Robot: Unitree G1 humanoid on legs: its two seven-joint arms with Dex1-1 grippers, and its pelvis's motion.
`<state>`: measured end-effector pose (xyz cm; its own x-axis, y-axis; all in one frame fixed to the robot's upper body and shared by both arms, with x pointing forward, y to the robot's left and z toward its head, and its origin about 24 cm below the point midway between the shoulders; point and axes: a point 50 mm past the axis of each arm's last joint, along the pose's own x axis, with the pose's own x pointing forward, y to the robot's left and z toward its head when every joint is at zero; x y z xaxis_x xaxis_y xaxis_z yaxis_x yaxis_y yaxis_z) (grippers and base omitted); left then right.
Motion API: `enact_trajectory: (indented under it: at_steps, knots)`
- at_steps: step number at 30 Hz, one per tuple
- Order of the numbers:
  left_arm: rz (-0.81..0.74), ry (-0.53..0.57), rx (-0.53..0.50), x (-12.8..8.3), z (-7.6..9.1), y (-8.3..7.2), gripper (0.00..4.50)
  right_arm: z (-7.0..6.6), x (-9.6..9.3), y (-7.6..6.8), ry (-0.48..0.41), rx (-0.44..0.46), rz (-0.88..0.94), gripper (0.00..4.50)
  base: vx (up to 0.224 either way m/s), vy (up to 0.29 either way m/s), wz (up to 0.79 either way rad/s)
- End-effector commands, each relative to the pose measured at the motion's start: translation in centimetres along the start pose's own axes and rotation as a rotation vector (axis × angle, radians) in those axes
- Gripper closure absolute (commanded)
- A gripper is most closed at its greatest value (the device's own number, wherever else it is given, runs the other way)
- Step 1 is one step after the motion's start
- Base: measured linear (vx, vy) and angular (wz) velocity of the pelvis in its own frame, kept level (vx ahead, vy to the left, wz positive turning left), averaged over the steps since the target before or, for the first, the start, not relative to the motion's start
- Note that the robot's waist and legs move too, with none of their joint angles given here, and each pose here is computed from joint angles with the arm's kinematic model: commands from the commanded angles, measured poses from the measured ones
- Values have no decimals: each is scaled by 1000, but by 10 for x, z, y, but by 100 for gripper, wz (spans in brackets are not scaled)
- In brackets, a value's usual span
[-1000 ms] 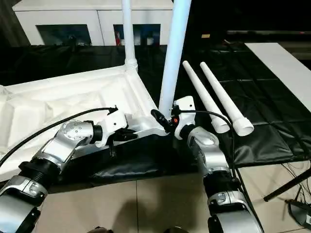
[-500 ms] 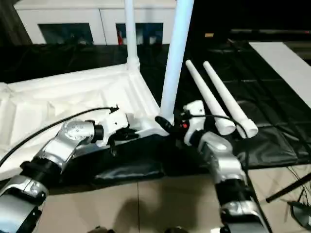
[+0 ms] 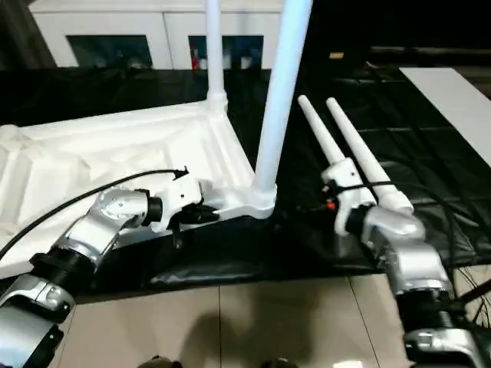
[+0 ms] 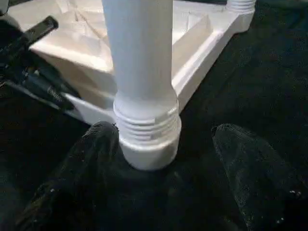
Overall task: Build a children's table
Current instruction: Insert table leg to table base
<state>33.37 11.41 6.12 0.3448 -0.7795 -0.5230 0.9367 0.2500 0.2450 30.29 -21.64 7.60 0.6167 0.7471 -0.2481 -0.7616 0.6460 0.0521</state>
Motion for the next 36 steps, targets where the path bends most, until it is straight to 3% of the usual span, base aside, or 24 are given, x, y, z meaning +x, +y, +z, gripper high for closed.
enact_trajectory:
  at_steps: [1, 4, 10, 13, 20, 30, 36]
  knots:
    - [-43, 23, 41, 2, 4, -2, 450, 6, -7, 3, -14, 17, 52, 100, 0, 0, 0]
    - [-60, 23, 50, 3, 5, -4, 450, 5, -8, 5, 10, -10, 68, 100, 0, 0, 0]
    - [-133, 0, 84, 9, 14, -14, 450, 12, 4, -2, -51, -44, -31, 100, 0, 0, 0]
    - [-169, -12, 101, 13, 17, -21, 450, 17, 11, 0, -76, -4, -15, 84, 0, 0, 0]
    - [-175, -8, 113, 13, 19, -20, 450, 14, 15, 7, 1, -33, 87, 17, 0, 0, 0]
    - [-176, 3, 119, 11, 19, -20, 450, 15, 20, 5, 16, -48, 104, 17, 0, 0, 0]
    - [-178, 6, 118, 9, 18, -20, 450, 14, 21, 5, 13, -39, 123, 61, 0, 0, 0]
